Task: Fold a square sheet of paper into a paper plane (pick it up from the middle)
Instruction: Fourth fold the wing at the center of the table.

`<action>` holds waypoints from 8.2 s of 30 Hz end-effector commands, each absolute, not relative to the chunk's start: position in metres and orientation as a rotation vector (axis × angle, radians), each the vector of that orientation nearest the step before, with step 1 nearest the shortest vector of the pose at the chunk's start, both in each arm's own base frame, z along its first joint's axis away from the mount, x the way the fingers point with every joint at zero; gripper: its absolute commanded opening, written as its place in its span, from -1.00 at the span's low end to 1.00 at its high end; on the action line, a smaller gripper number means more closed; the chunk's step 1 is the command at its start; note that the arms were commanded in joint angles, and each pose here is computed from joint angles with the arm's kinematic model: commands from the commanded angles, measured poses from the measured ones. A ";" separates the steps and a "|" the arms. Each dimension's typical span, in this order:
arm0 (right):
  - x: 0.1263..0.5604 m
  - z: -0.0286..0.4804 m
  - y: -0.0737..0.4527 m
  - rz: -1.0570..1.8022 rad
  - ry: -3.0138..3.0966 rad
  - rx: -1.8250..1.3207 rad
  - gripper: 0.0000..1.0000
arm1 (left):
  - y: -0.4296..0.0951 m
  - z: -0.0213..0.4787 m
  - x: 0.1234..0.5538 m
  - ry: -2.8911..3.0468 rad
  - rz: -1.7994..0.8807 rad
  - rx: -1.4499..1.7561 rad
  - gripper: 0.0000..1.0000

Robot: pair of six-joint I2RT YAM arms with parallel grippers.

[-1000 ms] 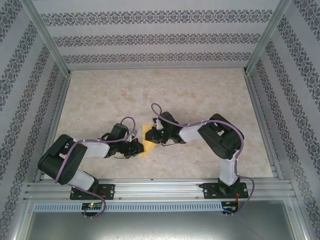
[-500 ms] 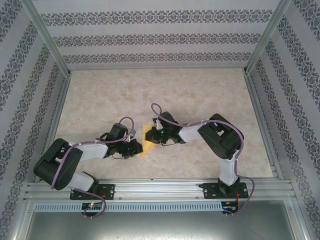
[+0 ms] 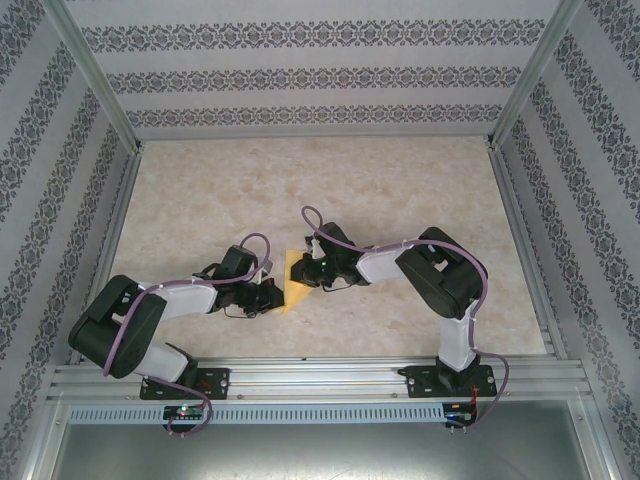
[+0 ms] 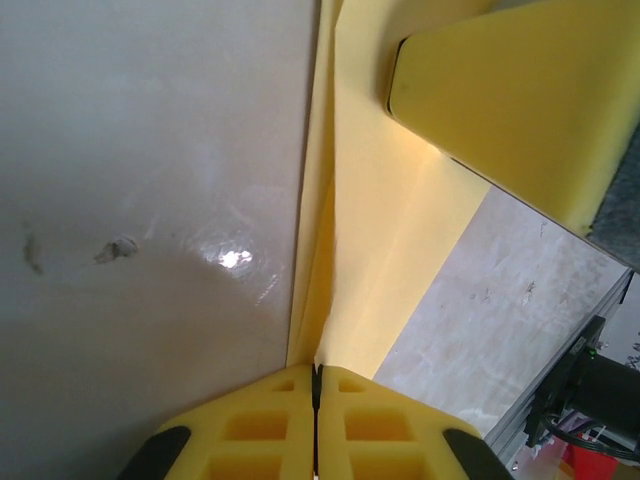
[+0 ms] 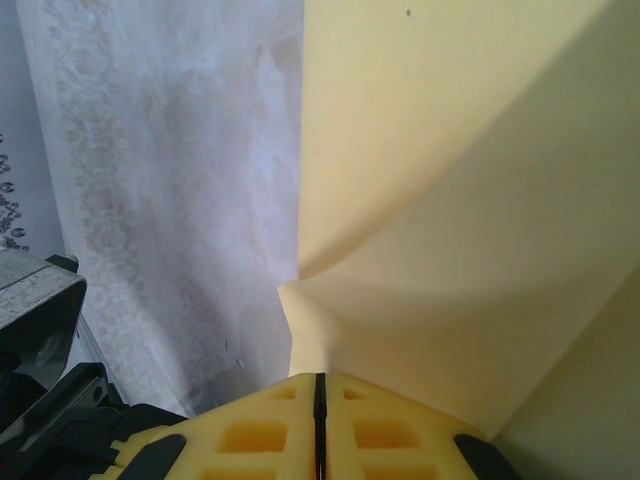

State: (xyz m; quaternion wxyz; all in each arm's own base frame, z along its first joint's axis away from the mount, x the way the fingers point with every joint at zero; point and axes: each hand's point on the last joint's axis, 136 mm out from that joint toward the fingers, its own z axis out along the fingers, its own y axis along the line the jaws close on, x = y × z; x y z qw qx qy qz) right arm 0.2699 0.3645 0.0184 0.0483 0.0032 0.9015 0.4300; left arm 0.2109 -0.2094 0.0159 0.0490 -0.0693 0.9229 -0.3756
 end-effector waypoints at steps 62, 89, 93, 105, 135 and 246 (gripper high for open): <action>0.260 -0.022 0.339 1.078 2.891 0.071 -0.80 | -0.226 0.016 0.203 2.875 -1.200 -0.097 -0.79; 0.259 -0.028 0.335 1.041 2.916 0.081 -0.80 | -0.189 -0.015 0.169 3.027 -0.956 -0.228 -0.87; 0.258 -0.028 0.334 1.038 2.917 0.079 -0.80 | -0.182 -0.016 0.160 3.051 -0.913 -0.242 -0.90; 0.258 -0.029 0.333 1.019 2.928 0.082 -0.80 | -0.180 -0.009 0.154 3.048 -0.906 -0.236 -0.96; 0.256 -0.034 0.333 0.983 2.950 0.079 -0.80 | -0.208 0.005 0.173 3.001 -1.051 -0.134 -0.85; 0.363 0.081 0.280 0.961 2.593 0.033 -0.80 | -0.172 -0.052 0.185 3.064 -0.639 -0.252 -1.00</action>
